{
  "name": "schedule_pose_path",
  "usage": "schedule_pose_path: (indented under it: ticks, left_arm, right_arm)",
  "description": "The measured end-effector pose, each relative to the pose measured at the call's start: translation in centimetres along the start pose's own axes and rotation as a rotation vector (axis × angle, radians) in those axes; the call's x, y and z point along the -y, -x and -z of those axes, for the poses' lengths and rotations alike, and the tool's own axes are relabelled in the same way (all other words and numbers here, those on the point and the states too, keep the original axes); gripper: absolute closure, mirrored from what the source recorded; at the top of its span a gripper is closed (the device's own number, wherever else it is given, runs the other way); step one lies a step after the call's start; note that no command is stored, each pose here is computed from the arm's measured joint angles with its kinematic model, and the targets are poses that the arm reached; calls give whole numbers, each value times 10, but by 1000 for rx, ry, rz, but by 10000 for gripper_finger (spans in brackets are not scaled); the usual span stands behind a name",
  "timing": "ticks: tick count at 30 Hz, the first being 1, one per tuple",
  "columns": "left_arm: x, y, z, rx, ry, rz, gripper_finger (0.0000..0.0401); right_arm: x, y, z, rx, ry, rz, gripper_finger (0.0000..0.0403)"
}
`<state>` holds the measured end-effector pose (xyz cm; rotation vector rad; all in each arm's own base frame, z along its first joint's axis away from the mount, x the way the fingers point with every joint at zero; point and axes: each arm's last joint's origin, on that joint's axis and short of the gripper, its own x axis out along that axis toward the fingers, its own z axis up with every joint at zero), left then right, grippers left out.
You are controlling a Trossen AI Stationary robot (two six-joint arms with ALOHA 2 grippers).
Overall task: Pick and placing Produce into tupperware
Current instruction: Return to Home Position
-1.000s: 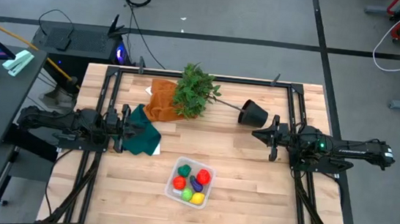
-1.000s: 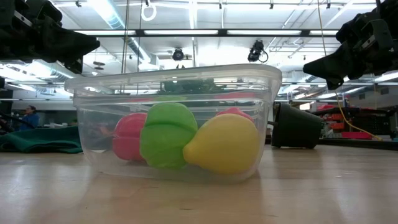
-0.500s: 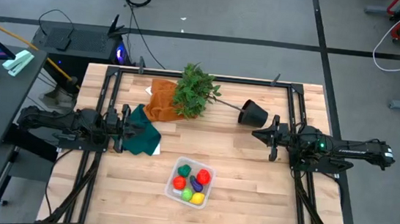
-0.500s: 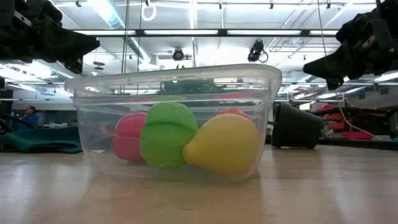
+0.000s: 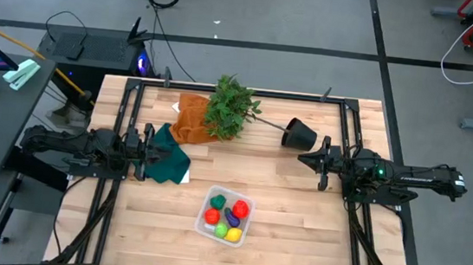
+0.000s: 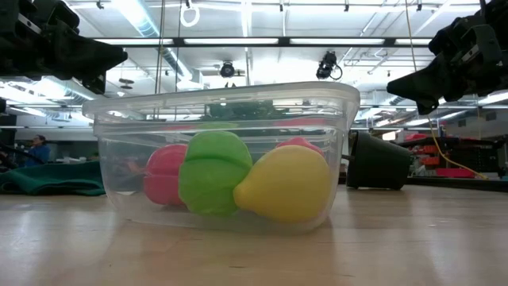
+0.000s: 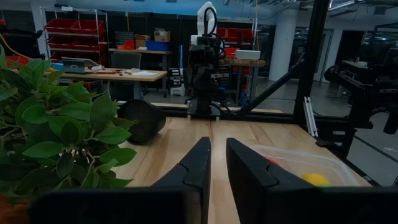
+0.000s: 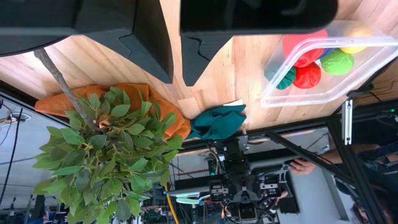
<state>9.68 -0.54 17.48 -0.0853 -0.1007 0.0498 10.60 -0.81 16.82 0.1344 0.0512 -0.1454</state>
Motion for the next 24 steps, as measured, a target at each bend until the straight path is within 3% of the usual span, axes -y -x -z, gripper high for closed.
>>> schedule_pose_path:
  ticks: [24]
  left_arm:
    - [0, 0, 0, 0, 0, 0, 345]
  right_arm:
    - [0, 0, 0, 0, 0, 0, 403]
